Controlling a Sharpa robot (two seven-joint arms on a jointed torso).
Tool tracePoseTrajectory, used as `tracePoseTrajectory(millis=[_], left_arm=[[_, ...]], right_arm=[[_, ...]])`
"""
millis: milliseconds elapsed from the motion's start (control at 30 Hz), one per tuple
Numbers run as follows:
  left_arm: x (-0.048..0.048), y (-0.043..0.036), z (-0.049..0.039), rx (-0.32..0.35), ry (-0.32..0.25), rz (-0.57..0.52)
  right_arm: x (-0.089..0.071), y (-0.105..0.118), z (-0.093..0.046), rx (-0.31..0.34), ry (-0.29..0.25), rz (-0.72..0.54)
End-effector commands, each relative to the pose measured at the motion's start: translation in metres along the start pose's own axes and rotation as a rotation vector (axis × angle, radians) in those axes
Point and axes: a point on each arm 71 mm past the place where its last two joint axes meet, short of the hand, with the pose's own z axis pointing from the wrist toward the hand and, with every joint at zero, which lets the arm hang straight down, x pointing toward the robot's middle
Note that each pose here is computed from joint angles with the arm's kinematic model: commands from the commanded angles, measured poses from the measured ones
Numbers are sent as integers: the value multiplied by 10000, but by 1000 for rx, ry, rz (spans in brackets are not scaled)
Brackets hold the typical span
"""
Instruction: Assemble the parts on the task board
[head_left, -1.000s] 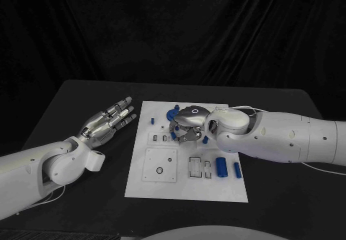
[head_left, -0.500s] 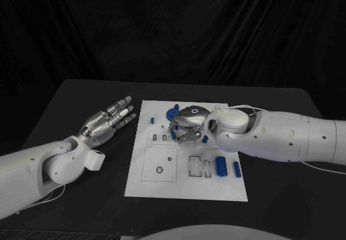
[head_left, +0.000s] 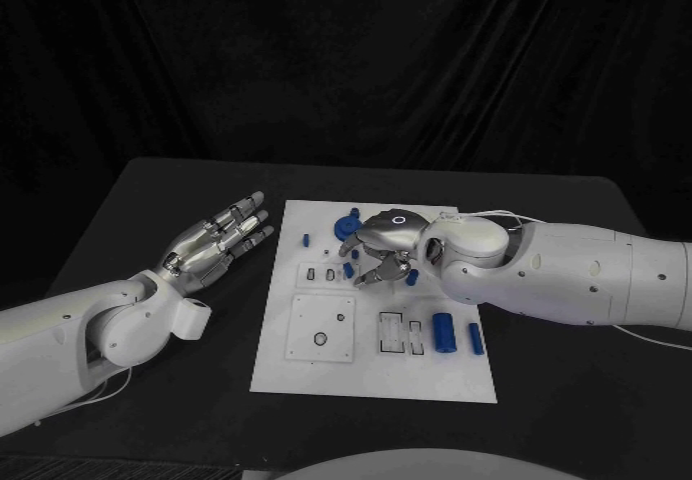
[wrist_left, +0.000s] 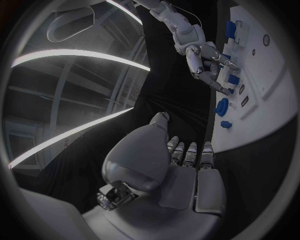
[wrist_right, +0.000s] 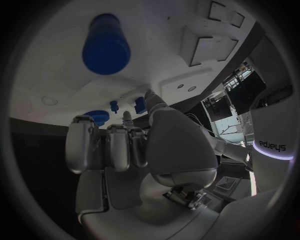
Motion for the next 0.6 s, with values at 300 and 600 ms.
tracePoseTrajectory(millis=[300, 600], left_arm=[[14, -59, -44, 61, -41, 31], [13, -434, -15, 151, -87, 411]], right_arm=[[-578, -100, -305, -29, -282, 17], [-1001, -347, -576, 27, -435, 116]])
